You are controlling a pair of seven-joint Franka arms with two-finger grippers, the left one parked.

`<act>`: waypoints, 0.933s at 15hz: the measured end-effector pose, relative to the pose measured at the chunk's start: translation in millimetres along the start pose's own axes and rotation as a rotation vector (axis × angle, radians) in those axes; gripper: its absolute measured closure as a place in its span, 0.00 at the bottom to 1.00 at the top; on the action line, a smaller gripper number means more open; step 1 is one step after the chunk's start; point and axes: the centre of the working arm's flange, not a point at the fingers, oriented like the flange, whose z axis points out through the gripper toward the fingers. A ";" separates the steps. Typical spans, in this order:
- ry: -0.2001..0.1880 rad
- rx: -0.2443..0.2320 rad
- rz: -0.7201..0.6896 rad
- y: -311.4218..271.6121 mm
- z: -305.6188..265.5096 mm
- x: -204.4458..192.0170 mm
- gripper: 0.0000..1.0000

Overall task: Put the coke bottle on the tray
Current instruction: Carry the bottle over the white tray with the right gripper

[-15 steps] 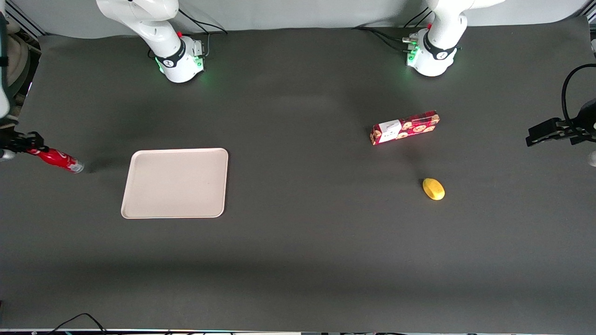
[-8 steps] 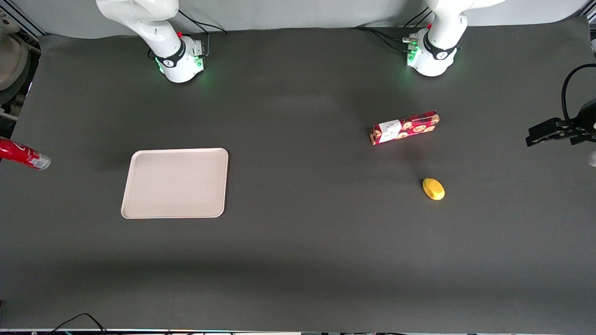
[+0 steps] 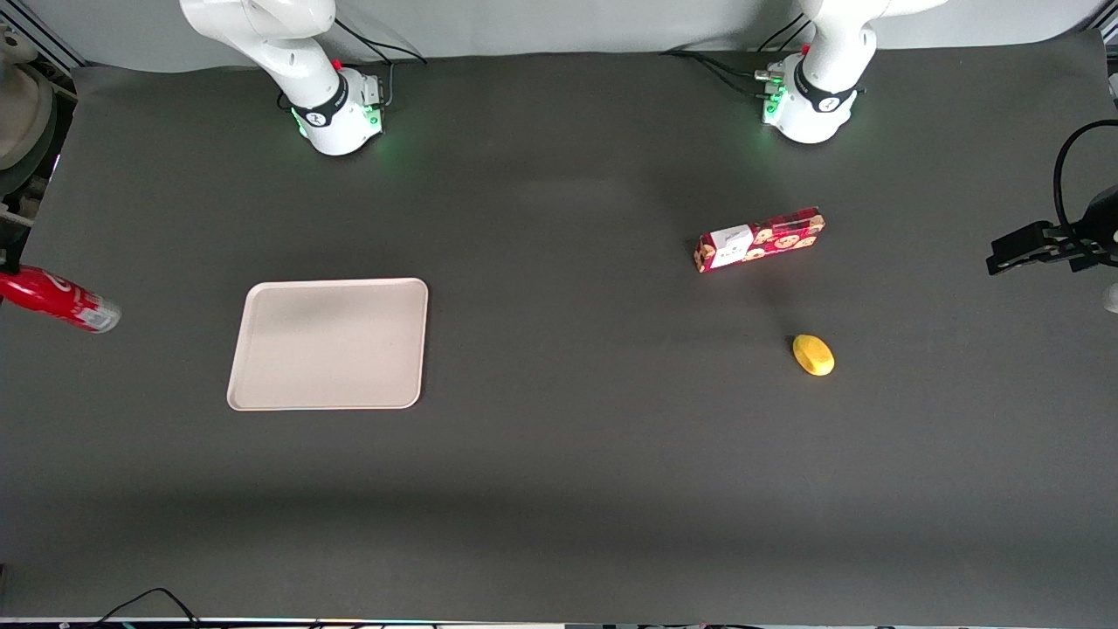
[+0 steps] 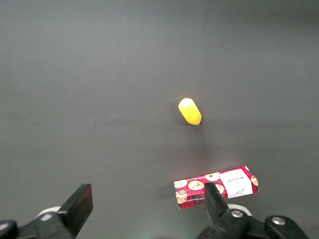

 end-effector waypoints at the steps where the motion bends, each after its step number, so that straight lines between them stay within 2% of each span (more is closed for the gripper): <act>1: -0.011 0.004 0.013 -18.6 3.9 10.7 0.67; 5: -0.059 0.014 0.038 -45.4 49.8 51.9 0.67; 8: -0.055 0.004 0.041 -37.1 114.5 75.0 0.67; 10: -0.054 0.003 0.046 -33.0 167.3 73.5 0.67; 14: -0.092 0.018 0.056 -33.3 238.7 55.2 0.67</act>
